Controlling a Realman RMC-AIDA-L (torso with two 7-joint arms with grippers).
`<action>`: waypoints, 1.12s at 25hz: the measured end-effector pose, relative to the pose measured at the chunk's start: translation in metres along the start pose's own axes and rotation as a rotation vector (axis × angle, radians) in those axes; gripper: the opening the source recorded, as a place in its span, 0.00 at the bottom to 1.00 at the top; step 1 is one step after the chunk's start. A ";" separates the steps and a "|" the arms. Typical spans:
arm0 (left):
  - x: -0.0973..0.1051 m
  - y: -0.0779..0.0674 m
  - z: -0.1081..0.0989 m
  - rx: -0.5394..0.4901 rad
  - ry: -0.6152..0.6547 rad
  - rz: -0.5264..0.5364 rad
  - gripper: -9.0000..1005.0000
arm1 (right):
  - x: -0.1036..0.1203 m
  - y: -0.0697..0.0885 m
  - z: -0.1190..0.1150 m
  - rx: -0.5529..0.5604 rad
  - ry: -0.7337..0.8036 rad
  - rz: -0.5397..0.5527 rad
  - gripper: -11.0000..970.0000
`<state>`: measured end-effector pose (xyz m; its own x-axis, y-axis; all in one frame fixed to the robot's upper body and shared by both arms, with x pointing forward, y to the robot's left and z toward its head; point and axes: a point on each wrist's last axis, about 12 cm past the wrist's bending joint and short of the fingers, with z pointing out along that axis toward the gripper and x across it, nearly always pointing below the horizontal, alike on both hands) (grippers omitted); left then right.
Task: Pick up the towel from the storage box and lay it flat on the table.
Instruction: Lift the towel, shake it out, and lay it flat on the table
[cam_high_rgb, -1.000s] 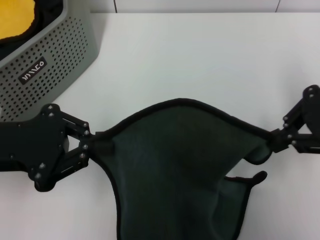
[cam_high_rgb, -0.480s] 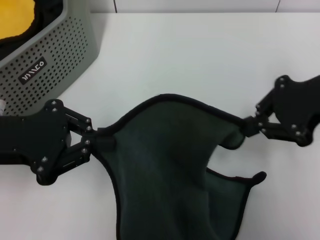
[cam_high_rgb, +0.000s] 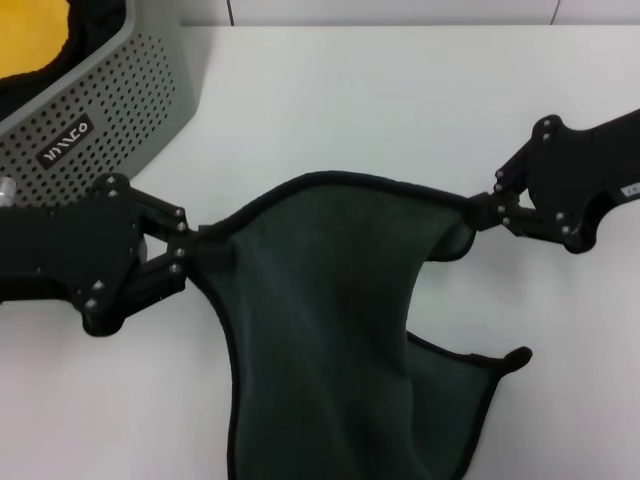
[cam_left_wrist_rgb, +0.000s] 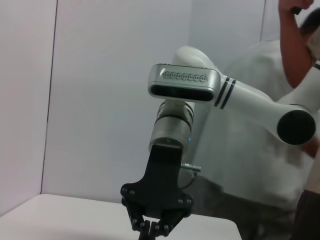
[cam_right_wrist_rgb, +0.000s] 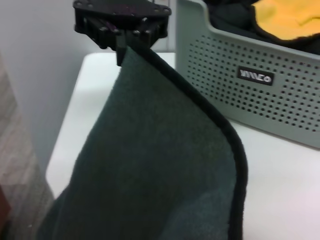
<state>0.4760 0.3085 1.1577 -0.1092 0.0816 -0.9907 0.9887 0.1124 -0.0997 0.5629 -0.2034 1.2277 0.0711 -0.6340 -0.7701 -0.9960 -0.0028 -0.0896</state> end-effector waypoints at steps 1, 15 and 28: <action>0.000 0.002 0.001 0.001 -0.001 -0.005 0.02 | 0.000 -0.001 0.000 0.009 0.005 -0.002 0.03; 0.000 0.008 -0.003 -0.032 0.006 -0.018 0.02 | 0.002 -0.004 0.000 0.039 0.015 0.001 0.03; 0.013 -0.015 -0.019 -0.085 -0.005 -0.136 0.02 | -0.001 0.041 -0.032 -0.108 -0.123 0.049 0.03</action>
<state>0.4579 0.3265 1.1478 -0.2405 0.0548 -0.9691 0.9526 0.2051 -0.2248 0.5205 -0.2276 1.2453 0.0220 -0.5364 -0.8437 -0.9980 -0.0616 0.0131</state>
